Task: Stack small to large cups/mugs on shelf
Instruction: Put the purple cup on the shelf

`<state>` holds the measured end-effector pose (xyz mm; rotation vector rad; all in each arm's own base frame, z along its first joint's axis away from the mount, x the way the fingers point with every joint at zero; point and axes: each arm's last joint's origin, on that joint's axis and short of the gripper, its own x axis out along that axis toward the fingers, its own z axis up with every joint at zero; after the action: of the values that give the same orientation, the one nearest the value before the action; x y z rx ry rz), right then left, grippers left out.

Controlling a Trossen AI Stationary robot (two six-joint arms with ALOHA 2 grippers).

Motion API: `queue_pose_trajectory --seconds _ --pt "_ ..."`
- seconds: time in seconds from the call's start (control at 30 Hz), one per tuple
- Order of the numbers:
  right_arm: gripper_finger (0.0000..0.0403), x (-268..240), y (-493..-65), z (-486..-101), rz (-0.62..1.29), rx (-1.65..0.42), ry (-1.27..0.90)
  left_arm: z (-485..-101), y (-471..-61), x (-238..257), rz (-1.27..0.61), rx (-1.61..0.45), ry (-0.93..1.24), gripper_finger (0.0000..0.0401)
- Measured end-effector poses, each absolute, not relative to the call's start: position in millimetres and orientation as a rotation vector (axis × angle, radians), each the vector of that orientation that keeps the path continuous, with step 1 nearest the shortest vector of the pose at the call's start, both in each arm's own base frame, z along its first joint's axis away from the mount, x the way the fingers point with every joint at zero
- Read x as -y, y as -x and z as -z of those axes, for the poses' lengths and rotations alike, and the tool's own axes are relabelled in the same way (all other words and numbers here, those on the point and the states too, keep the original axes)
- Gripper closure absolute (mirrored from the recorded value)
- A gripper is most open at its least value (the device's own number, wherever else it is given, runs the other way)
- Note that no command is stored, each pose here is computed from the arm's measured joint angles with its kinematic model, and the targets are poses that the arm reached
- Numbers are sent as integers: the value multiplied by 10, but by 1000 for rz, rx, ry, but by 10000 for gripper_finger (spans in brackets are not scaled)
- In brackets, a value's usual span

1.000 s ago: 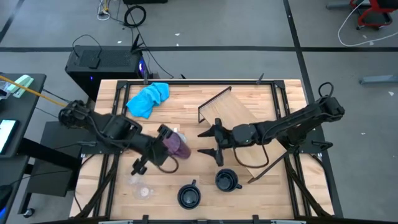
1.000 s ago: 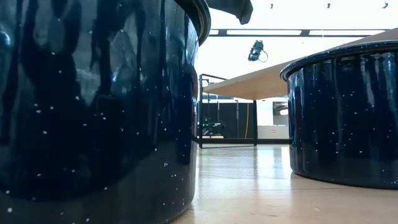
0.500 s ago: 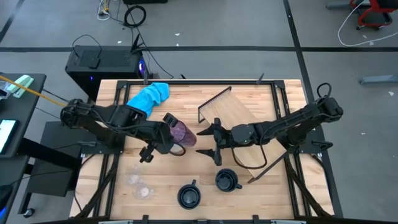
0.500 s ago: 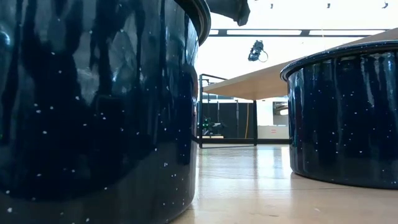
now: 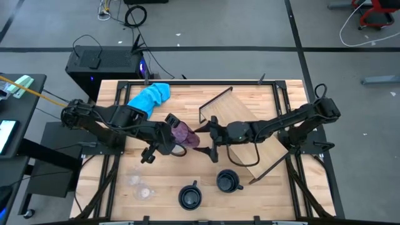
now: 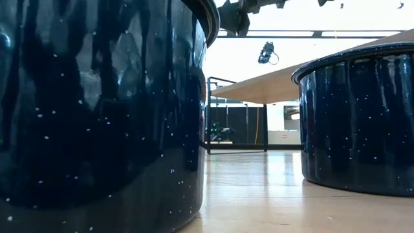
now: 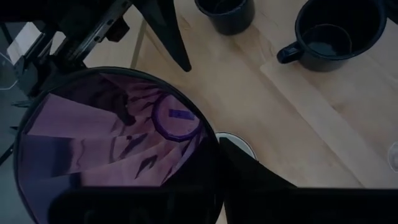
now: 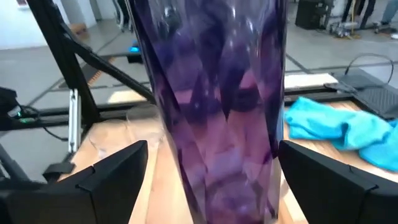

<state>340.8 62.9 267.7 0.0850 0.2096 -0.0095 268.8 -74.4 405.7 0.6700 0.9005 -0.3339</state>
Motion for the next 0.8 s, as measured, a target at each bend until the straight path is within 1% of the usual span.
queue_pose_trajectory --seconds 0.13,0.33,0.5,0.67,0.8 --pt "35 -626 -3445 -2634 7 -208 -87 -4067 -2705 741 336 -881 -670 381" --pt "6 -615 -3531 -2533 10 -198 -81 -4077 -2725 733 335 -861 -683 389" --pt "9 -598 -3535 -2534 14 -196 -79 -4105 -2766 717 312 -819 -686 382" --pt "11 -601 -3541 -2555 9 -183 -78 -4123 -2790 709 305 -790 -692 389" --pt "22 -599 -3533 -2570 10 -180 -87 -4125 -2801 670 312 -790 -673 385"
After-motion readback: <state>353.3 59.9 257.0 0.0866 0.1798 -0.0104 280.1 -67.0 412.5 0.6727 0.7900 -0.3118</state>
